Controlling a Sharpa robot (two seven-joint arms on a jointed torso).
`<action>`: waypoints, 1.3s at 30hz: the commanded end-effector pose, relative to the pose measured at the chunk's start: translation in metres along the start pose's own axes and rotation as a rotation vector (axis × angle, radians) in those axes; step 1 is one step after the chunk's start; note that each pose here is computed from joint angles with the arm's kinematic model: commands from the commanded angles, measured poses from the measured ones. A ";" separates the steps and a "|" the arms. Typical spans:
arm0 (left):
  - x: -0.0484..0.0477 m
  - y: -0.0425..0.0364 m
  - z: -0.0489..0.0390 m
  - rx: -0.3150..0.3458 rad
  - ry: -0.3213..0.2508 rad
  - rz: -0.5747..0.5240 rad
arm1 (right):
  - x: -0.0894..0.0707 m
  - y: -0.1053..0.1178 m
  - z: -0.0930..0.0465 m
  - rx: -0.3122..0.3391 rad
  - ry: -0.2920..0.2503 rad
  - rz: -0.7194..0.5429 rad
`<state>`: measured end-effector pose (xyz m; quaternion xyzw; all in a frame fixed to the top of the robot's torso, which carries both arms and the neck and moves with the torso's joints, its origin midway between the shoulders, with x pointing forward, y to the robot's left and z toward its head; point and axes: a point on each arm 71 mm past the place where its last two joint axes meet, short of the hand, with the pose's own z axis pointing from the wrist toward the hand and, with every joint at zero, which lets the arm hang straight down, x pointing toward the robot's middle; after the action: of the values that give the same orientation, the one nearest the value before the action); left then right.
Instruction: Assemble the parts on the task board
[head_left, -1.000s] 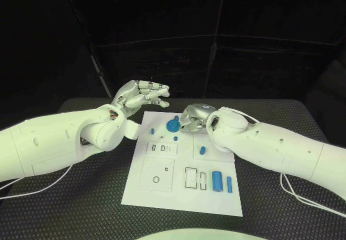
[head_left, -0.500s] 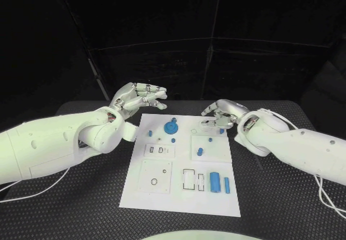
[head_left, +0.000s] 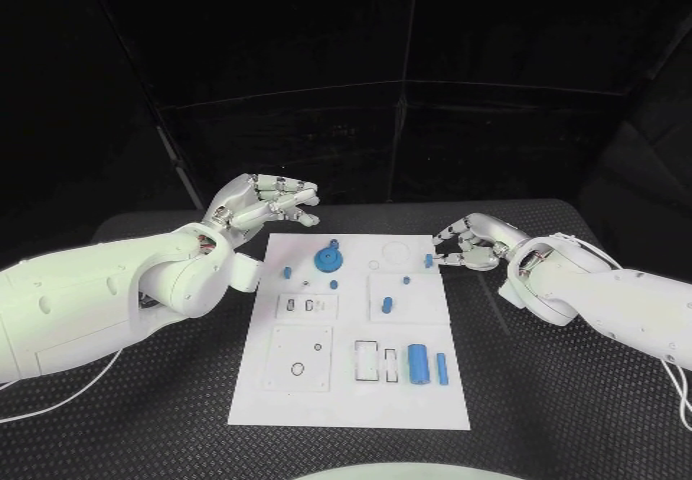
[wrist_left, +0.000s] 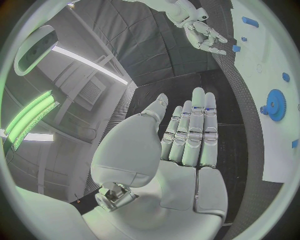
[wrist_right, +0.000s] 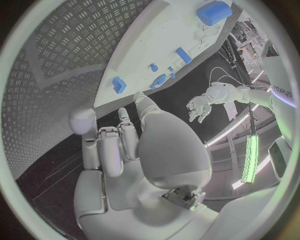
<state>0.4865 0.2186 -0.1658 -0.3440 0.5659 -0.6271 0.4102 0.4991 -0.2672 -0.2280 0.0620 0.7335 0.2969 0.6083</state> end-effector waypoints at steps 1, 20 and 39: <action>0.0009 -0.0016 0.0005 0.014 0.013 -0.011 | 0.003 -0.001 0.000 -0.019 -0.023 0.025; 0.0000 -0.0007 0.0008 0.013 0.012 -0.010 | 0.022 -0.009 0.005 0.011 -0.016 0.027; 0.0002 -0.0005 0.0009 0.011 0.013 -0.010 | 0.026 -0.008 0.012 0.021 -0.025 0.029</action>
<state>0.4873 0.2194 -0.1671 -0.3439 0.5668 -0.6275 0.4083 0.5046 -0.2578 -0.2569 0.0804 0.7333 0.2968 0.6064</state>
